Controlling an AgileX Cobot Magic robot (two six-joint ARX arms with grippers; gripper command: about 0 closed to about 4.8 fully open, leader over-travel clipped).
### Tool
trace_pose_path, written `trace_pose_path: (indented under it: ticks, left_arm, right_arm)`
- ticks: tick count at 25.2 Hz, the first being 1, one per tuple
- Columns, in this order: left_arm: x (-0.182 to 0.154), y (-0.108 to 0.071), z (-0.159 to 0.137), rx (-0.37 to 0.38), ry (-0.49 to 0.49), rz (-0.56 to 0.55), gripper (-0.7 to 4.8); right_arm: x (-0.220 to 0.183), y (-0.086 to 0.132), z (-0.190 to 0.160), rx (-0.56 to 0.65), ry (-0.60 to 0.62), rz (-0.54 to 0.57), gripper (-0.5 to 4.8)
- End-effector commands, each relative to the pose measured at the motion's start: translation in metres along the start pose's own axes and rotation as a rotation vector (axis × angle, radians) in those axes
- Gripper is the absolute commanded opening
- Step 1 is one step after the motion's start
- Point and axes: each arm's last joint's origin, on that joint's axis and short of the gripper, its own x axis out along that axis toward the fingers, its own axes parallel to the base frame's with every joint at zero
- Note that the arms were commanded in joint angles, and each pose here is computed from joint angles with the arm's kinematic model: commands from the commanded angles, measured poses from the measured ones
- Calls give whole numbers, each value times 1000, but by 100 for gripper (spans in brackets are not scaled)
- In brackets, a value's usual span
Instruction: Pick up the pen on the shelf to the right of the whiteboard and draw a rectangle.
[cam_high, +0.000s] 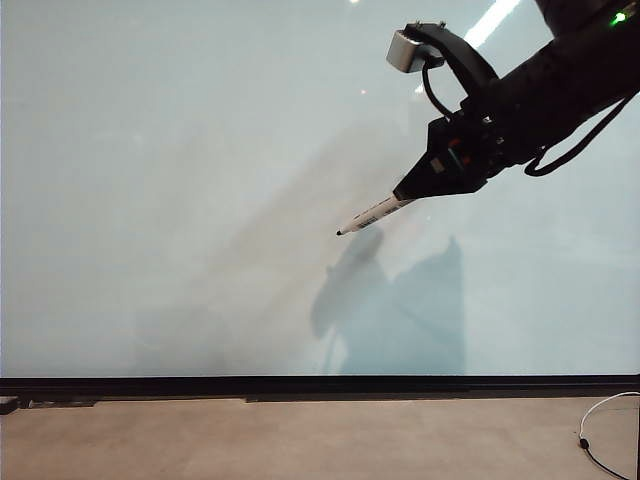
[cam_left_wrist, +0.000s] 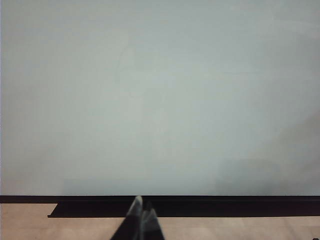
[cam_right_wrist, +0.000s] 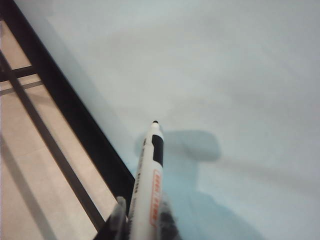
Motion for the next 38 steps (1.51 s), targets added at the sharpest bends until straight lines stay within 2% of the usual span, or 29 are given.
trace_pose_path:
  ticks: [1, 20, 38]
  left_arm:
    - [0, 0, 2, 5, -9, -4, -4]
    - [0, 0, 2, 5, -9, -4, -4]
    - [0, 0, 2, 5, -9, -4, -4]
  right_arm:
    - [7, -3, 7, -17, -24, -16, -5]
    - [12, -10, 14, -27, -54, -89, -5]
    - [5, -13, 24, -35, -85, -115, -5]
